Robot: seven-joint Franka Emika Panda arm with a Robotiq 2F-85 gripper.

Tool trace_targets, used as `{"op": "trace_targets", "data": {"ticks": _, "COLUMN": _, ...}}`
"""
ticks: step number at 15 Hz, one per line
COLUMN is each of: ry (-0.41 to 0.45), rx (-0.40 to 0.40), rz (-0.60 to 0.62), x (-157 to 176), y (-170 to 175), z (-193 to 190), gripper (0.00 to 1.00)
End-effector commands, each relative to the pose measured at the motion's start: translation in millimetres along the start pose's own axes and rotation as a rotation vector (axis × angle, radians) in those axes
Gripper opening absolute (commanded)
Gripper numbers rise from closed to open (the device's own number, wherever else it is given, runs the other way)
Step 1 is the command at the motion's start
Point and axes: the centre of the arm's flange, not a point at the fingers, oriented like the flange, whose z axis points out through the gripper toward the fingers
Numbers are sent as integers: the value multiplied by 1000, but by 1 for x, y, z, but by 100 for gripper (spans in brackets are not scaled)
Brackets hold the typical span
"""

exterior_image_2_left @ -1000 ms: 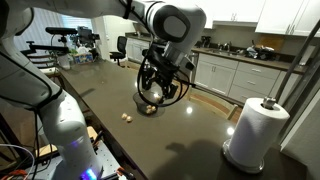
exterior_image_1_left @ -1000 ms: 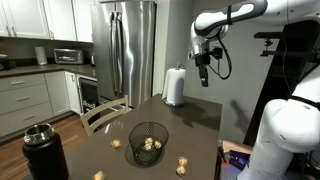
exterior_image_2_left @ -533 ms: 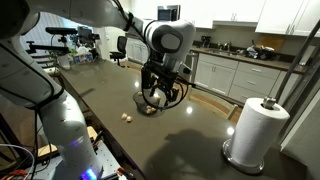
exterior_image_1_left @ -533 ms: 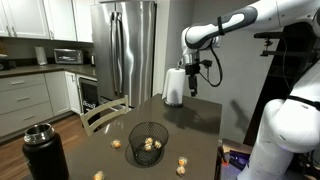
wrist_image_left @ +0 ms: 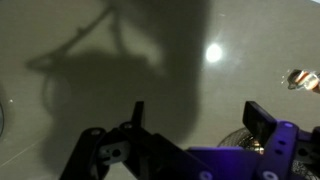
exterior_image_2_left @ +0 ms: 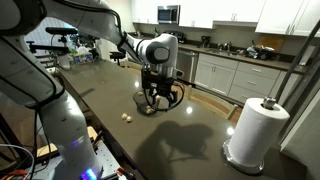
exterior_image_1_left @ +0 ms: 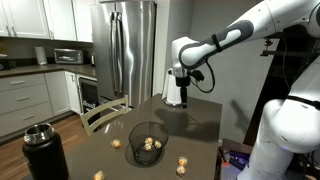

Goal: Place one burger inside the black basket

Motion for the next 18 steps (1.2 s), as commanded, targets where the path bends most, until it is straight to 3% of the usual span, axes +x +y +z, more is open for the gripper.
{"op": "trace_targets", "data": {"ticks": 1, "ry": 0, "rx": -4, "rz": -48, "x": 23, "y": -3, "z": 1, "gripper": 100}}
{"op": "trace_targets", "data": {"ticks": 5, "ry": -10, "rx": 53, "rz": -81, "x": 33, "y": -9, "z": 2, "gripper": 100}}
{"op": "trace_targets", "data": {"ticks": 9, "ry": -9, "rx": -2, "rz": -132, "x": 43, "y": -14, "z": 4, "gripper": 100}}
{"op": "trace_targets", "data": {"ticks": 14, "ry": -23, "rx": -51, "rz": -226, "x": 83, "y": -42, "z": 0, "gripper": 100}}
{"op": "trace_targets", "data": {"ticks": 18, "ry": 51, "rx": -55, "rz": -240, "x": 124, "y": -67, "z": -7, "gripper": 100}}
